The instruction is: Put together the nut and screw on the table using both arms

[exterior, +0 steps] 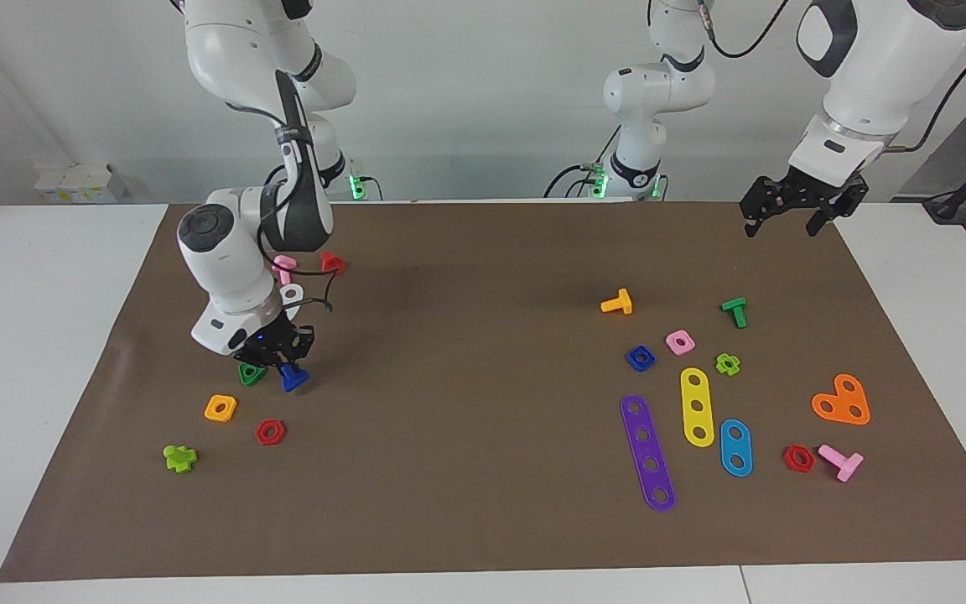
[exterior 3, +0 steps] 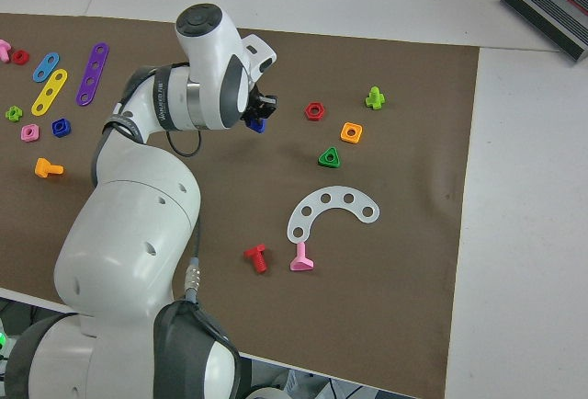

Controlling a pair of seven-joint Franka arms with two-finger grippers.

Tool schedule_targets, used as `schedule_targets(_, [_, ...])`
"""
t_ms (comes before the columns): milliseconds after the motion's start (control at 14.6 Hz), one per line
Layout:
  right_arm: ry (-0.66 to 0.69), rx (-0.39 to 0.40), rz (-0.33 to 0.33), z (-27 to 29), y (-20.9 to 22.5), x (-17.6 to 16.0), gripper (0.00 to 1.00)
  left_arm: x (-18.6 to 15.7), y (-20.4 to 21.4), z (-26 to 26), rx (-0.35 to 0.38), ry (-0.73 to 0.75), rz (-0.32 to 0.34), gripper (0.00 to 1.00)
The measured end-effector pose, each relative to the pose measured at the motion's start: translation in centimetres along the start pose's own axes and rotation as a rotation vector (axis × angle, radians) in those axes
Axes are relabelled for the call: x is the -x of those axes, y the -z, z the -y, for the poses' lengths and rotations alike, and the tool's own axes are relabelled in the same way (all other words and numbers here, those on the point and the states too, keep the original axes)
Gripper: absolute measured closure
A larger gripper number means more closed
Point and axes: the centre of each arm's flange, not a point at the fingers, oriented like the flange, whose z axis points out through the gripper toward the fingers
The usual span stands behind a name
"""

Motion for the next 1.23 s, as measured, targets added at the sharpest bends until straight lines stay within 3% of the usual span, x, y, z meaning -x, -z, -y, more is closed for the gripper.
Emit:
schedule_targets(274, [-0.084, -0.032, -0.042, 14.2, -0.6, 2.7, 0.81, 0.0, 0.1, -1.4, 0.032, -0.012, -0.002, 0.00])
schedule_targets(685, [-0.174, -0.050, -0.068, 28.6, -7.1, 4.6, 0.81, 0.1, -0.8, -1.9, 0.050, -0.010, 0.016, 0.00])
schedule_targets(959, [-0.174, -0.074, -0.139, 30.0, -11.0, 2.8, 0.81, -0.8, -3.2, -2.1, 0.059, 0.006, 0.028, 0.03])
schedule_targets(1233, [-0.164, -0.070, -0.175, 29.6, -11.0, 2.2, 0.81, -3.4, -7.3, -3.5, 0.075, 0.062, 0.011, 0.04])
